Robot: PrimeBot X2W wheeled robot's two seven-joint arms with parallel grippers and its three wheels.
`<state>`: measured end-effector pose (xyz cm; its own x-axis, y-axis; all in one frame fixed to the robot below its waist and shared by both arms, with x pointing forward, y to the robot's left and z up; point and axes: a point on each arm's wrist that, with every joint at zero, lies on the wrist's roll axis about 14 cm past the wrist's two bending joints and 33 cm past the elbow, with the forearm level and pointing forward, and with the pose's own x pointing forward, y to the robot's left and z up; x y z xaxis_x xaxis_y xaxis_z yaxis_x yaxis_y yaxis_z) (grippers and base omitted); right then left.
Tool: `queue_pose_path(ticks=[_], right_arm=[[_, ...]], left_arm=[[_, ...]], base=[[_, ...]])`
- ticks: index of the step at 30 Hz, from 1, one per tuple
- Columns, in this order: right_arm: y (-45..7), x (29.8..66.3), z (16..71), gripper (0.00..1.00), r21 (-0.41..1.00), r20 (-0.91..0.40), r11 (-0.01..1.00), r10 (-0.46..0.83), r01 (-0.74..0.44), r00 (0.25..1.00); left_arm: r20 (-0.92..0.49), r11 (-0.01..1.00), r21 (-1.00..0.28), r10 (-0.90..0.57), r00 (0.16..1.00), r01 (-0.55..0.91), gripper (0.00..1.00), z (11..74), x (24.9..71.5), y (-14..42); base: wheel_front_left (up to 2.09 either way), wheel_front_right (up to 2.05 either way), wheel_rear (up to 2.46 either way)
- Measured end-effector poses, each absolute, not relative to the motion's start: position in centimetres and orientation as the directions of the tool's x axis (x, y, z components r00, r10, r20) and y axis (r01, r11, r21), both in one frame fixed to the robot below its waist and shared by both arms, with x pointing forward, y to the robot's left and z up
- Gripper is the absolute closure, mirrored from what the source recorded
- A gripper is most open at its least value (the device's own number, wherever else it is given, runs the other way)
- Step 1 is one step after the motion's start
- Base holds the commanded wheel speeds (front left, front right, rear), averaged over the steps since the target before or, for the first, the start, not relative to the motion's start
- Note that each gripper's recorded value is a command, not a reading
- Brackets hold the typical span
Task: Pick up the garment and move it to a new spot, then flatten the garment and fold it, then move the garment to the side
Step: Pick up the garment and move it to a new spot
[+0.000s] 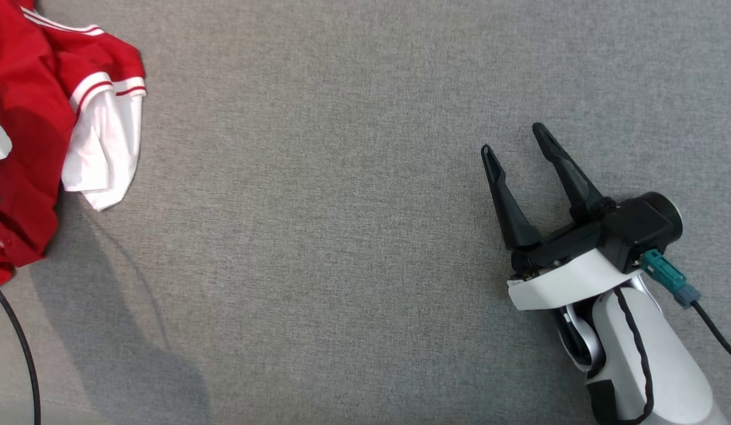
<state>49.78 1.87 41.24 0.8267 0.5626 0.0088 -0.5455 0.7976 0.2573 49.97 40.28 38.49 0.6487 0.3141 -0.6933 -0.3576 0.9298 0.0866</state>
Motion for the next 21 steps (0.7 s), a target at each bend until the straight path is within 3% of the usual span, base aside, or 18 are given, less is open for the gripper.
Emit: queue_pose_path(ticks=[11,21], right_arm=[[2.4,48.2,44.8,0.0,0.241,0.045,0.788,0.574,-0.567,0.817],[1.6,46.3,49.6,0.0,0.22,0.118,0.801,0.545,-0.557,0.83]], left_arm=[[-0.43,0.926,0.049,0.358,0.829,-0.374,1.0,47.7,50.7,41.7],[0.016,0.964,-0.042,0.264,0.964,-0.263,1.0,61.0,50.7,39.0]], base=[[0.0,0.0,0.0],[0.0,0.0,0.0]])
